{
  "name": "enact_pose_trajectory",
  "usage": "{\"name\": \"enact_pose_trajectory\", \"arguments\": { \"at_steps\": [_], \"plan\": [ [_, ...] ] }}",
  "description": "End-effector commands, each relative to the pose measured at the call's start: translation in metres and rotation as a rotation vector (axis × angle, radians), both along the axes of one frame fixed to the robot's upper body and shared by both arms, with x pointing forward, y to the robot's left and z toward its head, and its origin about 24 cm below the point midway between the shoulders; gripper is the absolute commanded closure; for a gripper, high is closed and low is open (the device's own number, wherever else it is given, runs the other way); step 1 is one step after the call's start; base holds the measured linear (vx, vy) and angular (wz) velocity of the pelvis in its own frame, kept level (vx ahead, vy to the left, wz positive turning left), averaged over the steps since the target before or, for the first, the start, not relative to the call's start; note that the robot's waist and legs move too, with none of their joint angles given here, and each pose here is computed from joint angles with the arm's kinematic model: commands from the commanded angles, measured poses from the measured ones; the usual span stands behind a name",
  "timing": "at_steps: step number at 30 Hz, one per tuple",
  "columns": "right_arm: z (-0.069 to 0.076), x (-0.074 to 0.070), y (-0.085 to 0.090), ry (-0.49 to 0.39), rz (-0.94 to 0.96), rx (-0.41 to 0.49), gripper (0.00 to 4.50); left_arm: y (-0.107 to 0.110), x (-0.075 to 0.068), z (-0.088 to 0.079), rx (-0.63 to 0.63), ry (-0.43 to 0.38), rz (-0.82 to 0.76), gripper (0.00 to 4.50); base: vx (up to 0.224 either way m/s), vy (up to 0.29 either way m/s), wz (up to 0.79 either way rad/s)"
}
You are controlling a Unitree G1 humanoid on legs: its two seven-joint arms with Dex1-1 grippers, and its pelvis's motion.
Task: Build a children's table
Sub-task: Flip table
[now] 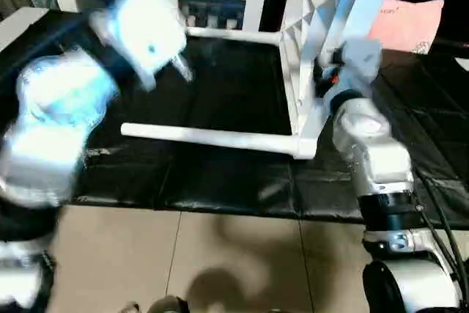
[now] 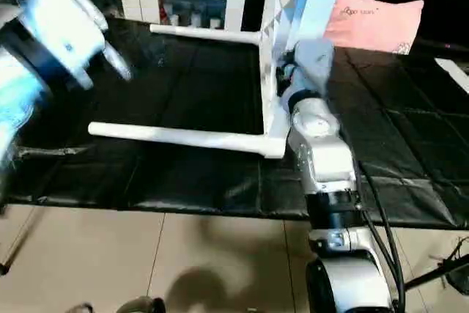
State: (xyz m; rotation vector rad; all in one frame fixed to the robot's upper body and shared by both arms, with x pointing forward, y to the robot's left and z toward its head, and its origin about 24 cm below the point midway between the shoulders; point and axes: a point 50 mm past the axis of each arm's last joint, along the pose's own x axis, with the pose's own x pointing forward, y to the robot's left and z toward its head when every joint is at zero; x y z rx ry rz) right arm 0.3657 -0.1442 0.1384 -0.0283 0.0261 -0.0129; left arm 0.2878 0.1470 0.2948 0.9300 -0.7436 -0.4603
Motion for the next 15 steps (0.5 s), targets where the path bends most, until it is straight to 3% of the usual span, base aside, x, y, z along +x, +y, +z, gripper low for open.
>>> {"name": "enact_pose_trajectory", "arguments": {
  "at_steps": [1,7,15],
  "plan": [
    [-0.004,-0.002,-0.003,-0.010,0.005,-0.009,1.69,-0.001,0.001,0.009,0.070,-0.088,0.010,0.00,0.000,0.000,0.00],
    [-0.026,-0.009,-0.009,0.039,0.005,-0.033,1.69,0.011,0.021,0.011,0.224,-0.122,0.127,0.00,0.000,0.000,0.00],
    [-0.032,-0.007,-0.013,0.054,-0.017,-0.033,1.69,0.028,0.060,0.013,0.351,-0.089,0.272,0.00,0.000,0.000,0.00]
  ]
}}
